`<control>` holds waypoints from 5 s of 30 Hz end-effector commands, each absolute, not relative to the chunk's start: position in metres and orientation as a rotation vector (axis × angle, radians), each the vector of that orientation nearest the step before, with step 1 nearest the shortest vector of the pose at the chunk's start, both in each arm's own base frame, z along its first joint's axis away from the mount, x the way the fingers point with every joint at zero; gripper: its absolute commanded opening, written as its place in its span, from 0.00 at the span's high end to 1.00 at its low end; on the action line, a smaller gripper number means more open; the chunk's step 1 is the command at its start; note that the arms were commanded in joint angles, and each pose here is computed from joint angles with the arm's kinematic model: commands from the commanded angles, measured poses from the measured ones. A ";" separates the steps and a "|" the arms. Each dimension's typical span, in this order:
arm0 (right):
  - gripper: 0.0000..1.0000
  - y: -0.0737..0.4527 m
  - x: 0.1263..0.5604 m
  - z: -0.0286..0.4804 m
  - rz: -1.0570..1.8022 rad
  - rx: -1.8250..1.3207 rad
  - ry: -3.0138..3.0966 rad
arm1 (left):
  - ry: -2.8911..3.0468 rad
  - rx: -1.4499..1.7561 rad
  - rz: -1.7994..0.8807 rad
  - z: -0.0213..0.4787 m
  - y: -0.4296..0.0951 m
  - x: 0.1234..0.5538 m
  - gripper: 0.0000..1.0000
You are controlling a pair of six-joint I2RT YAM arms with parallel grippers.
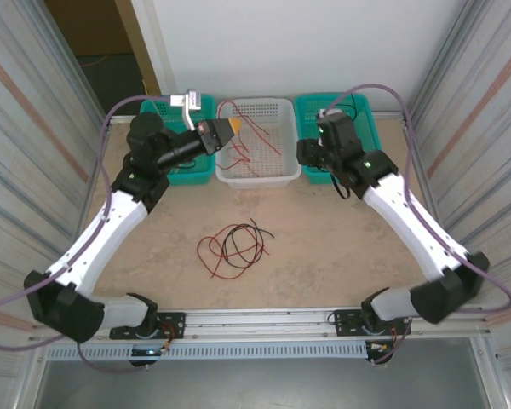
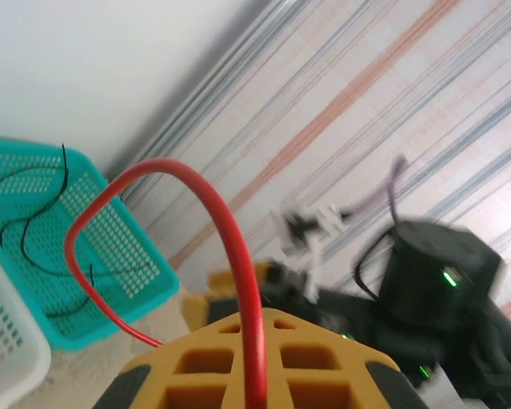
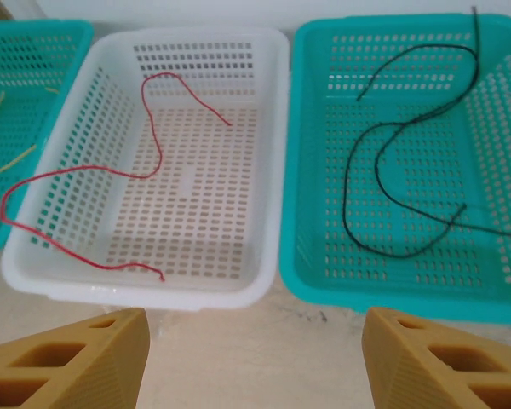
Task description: Untangle the cables
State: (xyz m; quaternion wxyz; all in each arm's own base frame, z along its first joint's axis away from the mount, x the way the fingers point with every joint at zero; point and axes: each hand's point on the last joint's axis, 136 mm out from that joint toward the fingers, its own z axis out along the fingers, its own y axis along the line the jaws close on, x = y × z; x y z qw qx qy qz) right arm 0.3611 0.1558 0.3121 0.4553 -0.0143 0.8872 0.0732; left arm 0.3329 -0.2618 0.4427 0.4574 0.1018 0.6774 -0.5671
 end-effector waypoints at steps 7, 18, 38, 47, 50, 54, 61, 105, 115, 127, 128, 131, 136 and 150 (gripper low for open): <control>0.36 0.124 0.279 0.265 0.210 0.120 2.286 | 1.605 0.231 -1.386 0.451 -0.289 0.433 1.00; 0.38 0.113 0.260 0.267 0.196 0.126 2.290 | 1.741 0.141 -1.462 0.368 -0.305 0.511 0.39; 0.38 0.151 0.271 0.251 0.279 0.058 2.333 | 2.398 0.098 -0.986 0.275 -0.246 0.425 0.01; 0.37 0.168 0.275 0.248 0.323 0.024 2.337 | 2.293 0.155 -0.878 0.290 -0.218 0.376 0.01; 0.37 0.185 0.273 0.237 0.370 -0.016 2.374 | 2.116 0.160 -0.918 0.318 -0.208 0.353 0.01; 0.37 0.217 0.267 0.209 0.462 -0.058 2.441 | 2.015 0.170 -0.991 0.327 -0.202 0.321 0.14; 0.40 0.272 0.245 0.134 0.492 -0.203 2.613 | 2.157 0.053 -1.063 0.272 -0.190 0.283 0.44; 1.00 0.299 0.237 0.243 0.416 -0.529 2.385 | 2.053 0.059 -1.232 0.280 -0.197 0.274 0.62; 1.00 0.280 0.230 0.360 0.604 -0.499 2.102 | 1.896 0.201 -1.230 0.331 -0.201 0.273 0.33; 1.00 0.266 0.225 0.404 0.703 -0.467 1.983 | 1.824 0.282 -1.304 0.351 -0.214 0.277 0.54; 1.00 0.266 0.225 0.403 0.703 -0.465 1.984 | 1.821 0.282 -1.305 0.351 -0.214 0.278 0.57; 1.00 0.264 0.225 0.403 0.708 -0.454 1.983 | 1.828 0.288 -1.315 0.350 -0.216 0.278 0.61; 1.00 0.262 0.225 0.401 0.719 -0.448 1.981 | 1.856 0.299 -1.324 0.342 -0.221 0.279 0.60; 1.00 0.268 0.228 0.404 0.749 -0.446 1.979 | 1.868 0.419 -1.334 0.336 -0.247 0.268 0.76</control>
